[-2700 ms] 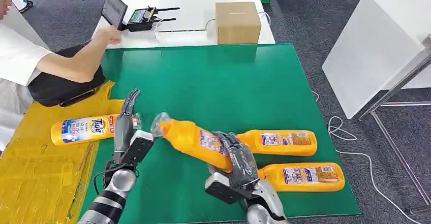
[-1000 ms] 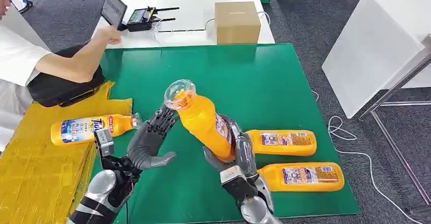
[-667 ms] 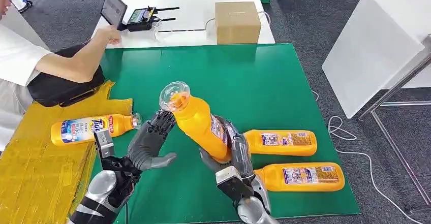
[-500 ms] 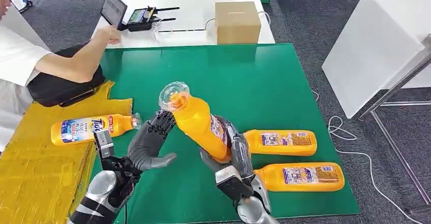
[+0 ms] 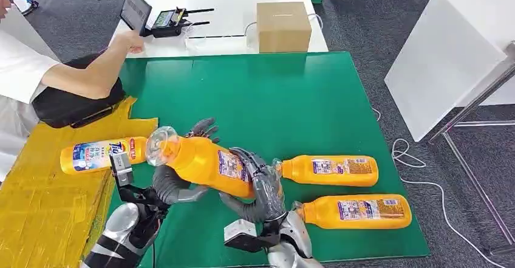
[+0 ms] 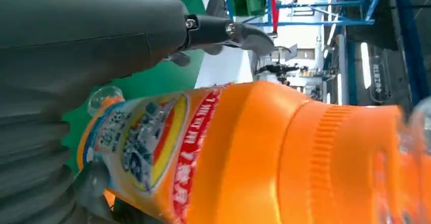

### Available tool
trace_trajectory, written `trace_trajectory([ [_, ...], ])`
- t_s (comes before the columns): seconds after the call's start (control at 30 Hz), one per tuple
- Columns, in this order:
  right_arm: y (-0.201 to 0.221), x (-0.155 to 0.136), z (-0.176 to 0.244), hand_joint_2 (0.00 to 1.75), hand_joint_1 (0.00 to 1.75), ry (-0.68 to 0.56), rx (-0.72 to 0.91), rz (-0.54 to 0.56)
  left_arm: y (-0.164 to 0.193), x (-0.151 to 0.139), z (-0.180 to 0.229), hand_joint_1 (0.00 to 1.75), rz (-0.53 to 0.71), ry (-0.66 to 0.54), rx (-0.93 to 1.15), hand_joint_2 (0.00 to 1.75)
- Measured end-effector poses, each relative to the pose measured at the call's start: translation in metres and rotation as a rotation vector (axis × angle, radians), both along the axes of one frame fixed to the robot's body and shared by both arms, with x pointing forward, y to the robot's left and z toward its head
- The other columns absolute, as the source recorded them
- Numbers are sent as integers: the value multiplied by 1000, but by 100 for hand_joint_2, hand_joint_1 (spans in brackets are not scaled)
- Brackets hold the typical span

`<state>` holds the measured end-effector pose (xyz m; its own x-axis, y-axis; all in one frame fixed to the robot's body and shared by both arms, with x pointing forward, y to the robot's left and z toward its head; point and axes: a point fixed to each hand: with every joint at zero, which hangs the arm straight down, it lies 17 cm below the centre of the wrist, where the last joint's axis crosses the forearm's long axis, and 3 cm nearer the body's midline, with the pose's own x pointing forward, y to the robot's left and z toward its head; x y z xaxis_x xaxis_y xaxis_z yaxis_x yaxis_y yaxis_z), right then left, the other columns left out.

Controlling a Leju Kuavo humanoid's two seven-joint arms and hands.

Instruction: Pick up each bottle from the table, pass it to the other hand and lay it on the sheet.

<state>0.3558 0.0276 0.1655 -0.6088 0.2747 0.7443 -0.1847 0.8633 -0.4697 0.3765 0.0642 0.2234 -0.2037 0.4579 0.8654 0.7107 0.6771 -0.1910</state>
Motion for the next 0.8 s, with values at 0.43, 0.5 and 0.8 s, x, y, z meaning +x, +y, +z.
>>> trace_trajectory([
  [0.43, 24, -3, -16, 175, 175, -49, -135, 42, -1, 2, -8, 0, -8, 43, -18, 175],
  [0.5, 25, -2, -17, 175, 175, -46, -142, 43, 1, 3, -8, 0, -1, 49, -23, 175],
  [0.8, 26, 3, -22, 175, 175, -36, -162, 40, 4, 8, -8, 0, 30, 70, -47, 175],
])
